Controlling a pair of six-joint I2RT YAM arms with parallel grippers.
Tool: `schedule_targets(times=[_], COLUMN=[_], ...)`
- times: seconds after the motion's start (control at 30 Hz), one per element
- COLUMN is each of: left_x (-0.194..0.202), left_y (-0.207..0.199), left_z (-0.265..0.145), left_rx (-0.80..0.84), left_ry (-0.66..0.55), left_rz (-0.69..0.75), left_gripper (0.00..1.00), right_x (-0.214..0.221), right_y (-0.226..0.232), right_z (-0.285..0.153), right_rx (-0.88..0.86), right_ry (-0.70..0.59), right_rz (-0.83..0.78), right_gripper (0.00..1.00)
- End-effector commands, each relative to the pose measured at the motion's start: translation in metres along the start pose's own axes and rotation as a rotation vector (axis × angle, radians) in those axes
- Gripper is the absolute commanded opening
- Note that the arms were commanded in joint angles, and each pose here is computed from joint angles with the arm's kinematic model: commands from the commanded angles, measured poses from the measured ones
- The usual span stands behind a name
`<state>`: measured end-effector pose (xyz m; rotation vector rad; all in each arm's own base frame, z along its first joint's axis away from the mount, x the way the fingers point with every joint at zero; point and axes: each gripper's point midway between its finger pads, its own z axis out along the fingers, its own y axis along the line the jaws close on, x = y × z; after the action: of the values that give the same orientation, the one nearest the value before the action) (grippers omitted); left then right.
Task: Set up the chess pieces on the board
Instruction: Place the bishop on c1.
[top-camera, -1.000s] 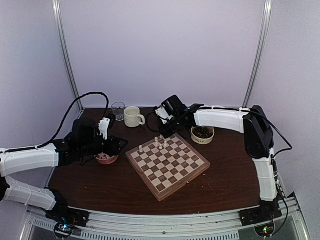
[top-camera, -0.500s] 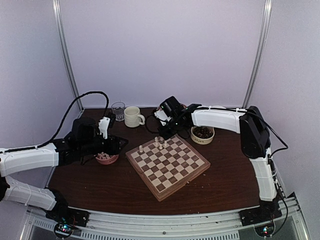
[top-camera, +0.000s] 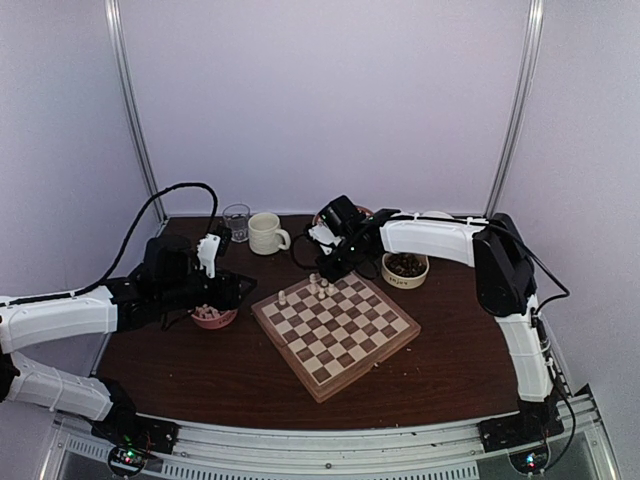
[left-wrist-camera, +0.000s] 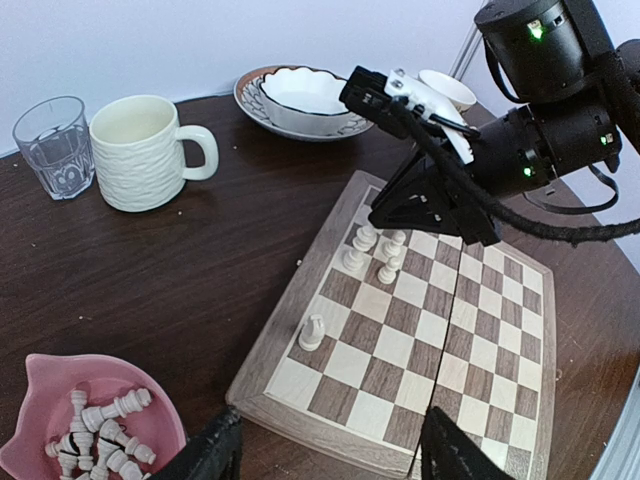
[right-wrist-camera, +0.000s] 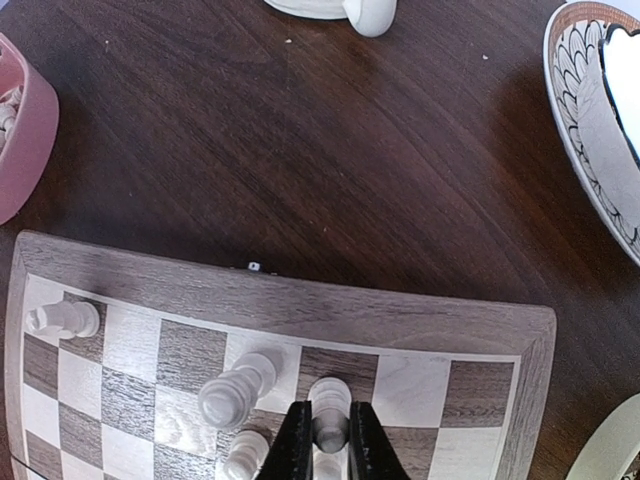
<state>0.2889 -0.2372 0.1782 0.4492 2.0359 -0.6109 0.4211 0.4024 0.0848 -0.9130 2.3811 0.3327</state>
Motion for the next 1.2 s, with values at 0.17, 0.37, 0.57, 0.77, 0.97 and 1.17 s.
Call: schedule_targets(times=[0.17,0.37,0.57,0.77,0.97,1.17], left_x=[-0.0167,-0.0164,-0.0165,-0.0165,-0.0166,-0.0162], left_y=[-0.0033,-0.0034,-0.0033,-0.0036,-0.0037,-0.0034], left_z=[0.0002,0.0002,0.0008,0.0010,0.0010,0.0011], left_rx=[0.010,0.012,0.011,0.012,0.013,0.011], left_ry=[-0.036,-0.035,-0.034,-0.033,-0.033,-0.032], left_rz=[0.011,0.011,0.011,0.011,0.011,0.011], left_gripper=[0.61,0.61,0.61,0.61,0.61,0.61], right_x=[-0.0052,-0.0064,-0.0077,-0.0078,-0.0073,-0.0065], right_y=[-0.0009,0.0013,0.0011,0.0002,-0.0015,-0.0019], right_z=[-0.0006,0.0002,0.0024,0.0042,0.0034,0.0030], right_rx=[-0.018,-0.033,-0.034,-0.029,-0.023,-0.021], right_ry=[-0.003,-0.007,-0.007,-0.002,-0.001,0.003], right_rz=[0.005,0.006,0.005,0.003,0.002,0.003], right_gripper=[0.09,0.09,0.09,0.11,0.13,0.14])
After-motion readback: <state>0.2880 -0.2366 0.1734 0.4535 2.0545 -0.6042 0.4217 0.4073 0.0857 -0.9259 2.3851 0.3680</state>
